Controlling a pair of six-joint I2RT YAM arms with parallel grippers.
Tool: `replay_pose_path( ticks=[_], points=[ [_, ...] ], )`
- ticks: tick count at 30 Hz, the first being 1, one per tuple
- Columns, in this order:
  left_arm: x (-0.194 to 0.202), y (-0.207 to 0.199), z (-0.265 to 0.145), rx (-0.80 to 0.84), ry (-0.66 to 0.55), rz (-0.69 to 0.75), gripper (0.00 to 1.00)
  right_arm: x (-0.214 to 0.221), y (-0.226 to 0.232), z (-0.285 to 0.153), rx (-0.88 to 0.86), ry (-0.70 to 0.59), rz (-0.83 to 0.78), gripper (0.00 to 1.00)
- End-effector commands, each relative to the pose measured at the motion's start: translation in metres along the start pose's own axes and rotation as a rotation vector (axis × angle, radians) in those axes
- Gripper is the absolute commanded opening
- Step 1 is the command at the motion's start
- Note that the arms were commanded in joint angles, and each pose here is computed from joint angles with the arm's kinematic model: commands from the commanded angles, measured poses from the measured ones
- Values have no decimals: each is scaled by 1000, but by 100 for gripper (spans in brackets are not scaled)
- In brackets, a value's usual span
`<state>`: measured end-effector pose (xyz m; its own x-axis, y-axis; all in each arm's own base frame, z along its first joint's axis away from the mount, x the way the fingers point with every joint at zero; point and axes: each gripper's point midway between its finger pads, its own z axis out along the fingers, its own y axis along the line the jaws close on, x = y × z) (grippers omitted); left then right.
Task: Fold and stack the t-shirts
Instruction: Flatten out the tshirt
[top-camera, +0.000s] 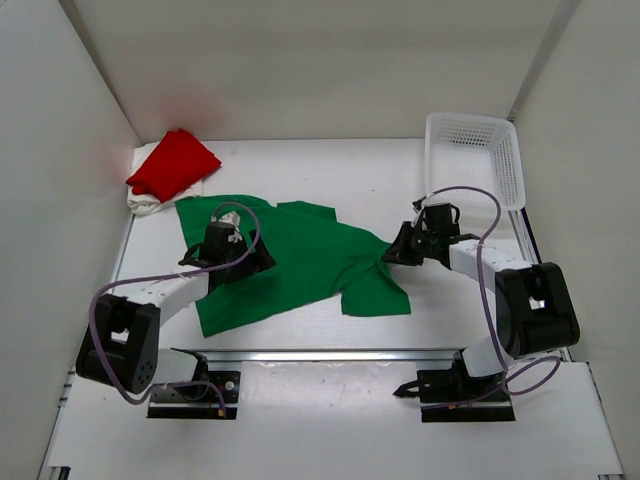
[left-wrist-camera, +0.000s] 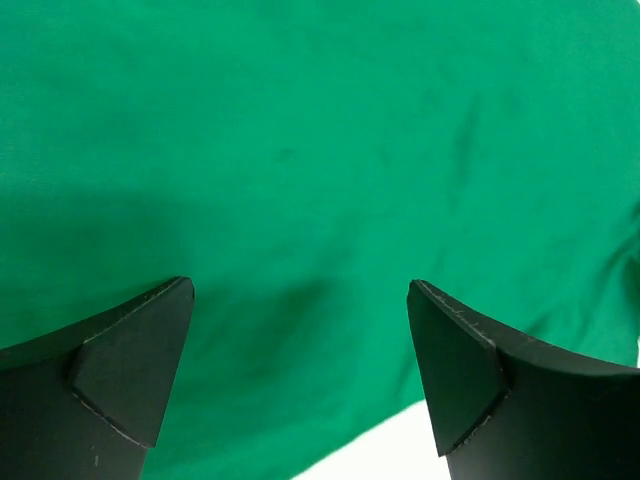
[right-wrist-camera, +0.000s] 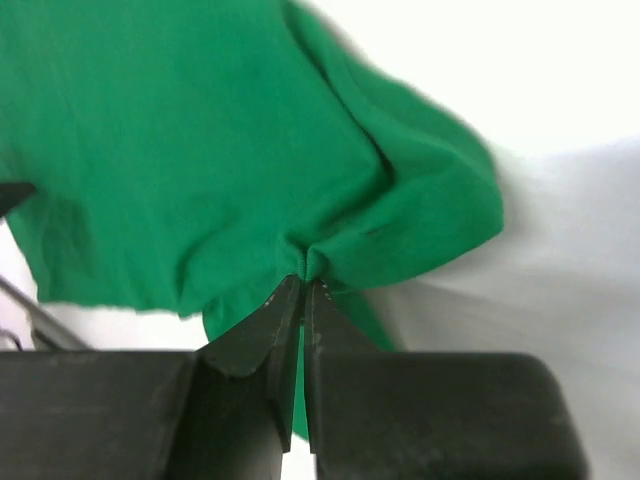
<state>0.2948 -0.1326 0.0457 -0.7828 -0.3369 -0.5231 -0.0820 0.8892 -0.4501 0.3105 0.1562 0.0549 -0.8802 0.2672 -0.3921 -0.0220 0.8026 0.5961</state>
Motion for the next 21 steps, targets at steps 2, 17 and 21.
replay_pose_path(
  ticks=[2,17,21],
  points=[
    [-29,10,19,-8,-111,-86,98,-58,-1,-13,36,-218,-18,0],
    [-129,-109,109,113,-71,22,40,-58,-52,-35,63,-302,130,23],
    [-130,-91,60,164,-163,-48,49,-62,-38,-48,117,-365,41,42]
  ],
)
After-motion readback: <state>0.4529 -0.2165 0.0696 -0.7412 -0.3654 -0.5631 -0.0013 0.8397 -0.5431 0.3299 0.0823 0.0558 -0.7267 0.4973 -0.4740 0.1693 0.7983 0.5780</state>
